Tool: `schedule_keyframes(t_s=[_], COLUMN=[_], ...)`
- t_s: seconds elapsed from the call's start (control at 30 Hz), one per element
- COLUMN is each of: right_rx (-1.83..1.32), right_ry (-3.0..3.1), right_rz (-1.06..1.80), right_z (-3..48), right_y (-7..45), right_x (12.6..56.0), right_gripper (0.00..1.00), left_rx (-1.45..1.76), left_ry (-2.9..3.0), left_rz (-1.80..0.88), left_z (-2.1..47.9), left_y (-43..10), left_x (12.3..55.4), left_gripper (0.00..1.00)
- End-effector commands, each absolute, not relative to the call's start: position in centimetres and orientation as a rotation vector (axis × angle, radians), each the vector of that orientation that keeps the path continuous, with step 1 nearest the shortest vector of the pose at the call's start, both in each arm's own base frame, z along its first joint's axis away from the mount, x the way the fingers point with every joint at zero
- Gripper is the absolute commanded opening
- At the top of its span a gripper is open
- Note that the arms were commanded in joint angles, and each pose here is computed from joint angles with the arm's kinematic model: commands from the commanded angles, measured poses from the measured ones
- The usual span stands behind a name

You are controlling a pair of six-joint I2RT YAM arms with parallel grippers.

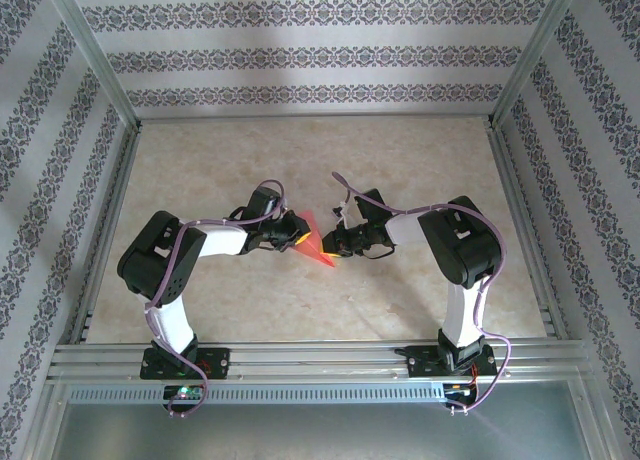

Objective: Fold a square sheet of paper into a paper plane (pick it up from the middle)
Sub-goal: Fourth fold the wing at the center of the table.

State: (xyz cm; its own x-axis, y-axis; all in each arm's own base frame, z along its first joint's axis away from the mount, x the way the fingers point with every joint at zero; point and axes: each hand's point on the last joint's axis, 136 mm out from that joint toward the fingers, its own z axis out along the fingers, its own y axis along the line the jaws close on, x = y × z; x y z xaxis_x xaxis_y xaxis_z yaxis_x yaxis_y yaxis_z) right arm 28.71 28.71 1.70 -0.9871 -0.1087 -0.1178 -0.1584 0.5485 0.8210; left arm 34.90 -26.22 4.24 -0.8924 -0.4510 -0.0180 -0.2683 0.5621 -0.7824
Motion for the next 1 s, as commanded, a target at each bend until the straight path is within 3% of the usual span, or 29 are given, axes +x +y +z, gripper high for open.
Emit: schedule_keyframes(t_s=[0.0, 0.23, 0.43, 0.73, 0.97], right_rx=[-0.148, -0.152, -0.142, -0.140, -0.125], right_ry=[2.884, 2.882, 2.889, 2.893, 2.909], right_rz=[1.114, 1.125, 1.137, 1.142, 1.164], right_z=[-4.5, -4.5, -4.6, -4.8, -5.0], right_y=[25.4, 25.5, 25.6, 25.5, 25.6], right_x=[27.9, 28.0, 28.0, 28.0, 27.8], right_gripper=[0.14, 0.22, 0.22, 0.22, 0.15], left_rx=[-0.590, -0.556, -0.533, -0.518, -0.524], left_ry=[2.572, 2.576, 2.573, 2.584, 2.585], left_rz=[-1.240, -1.262, -1.286, -1.300, -1.264], left_z=[4.1, 4.2, 4.4, 4.2, 4.2], left_y=[-26.2, -26.9, -27.4, -27.8, -27.4], left_x=[35.4, 36.1, 36.4, 36.5, 36.6], left_gripper=[0.12, 0.12, 0.12, 0.12, 0.12])
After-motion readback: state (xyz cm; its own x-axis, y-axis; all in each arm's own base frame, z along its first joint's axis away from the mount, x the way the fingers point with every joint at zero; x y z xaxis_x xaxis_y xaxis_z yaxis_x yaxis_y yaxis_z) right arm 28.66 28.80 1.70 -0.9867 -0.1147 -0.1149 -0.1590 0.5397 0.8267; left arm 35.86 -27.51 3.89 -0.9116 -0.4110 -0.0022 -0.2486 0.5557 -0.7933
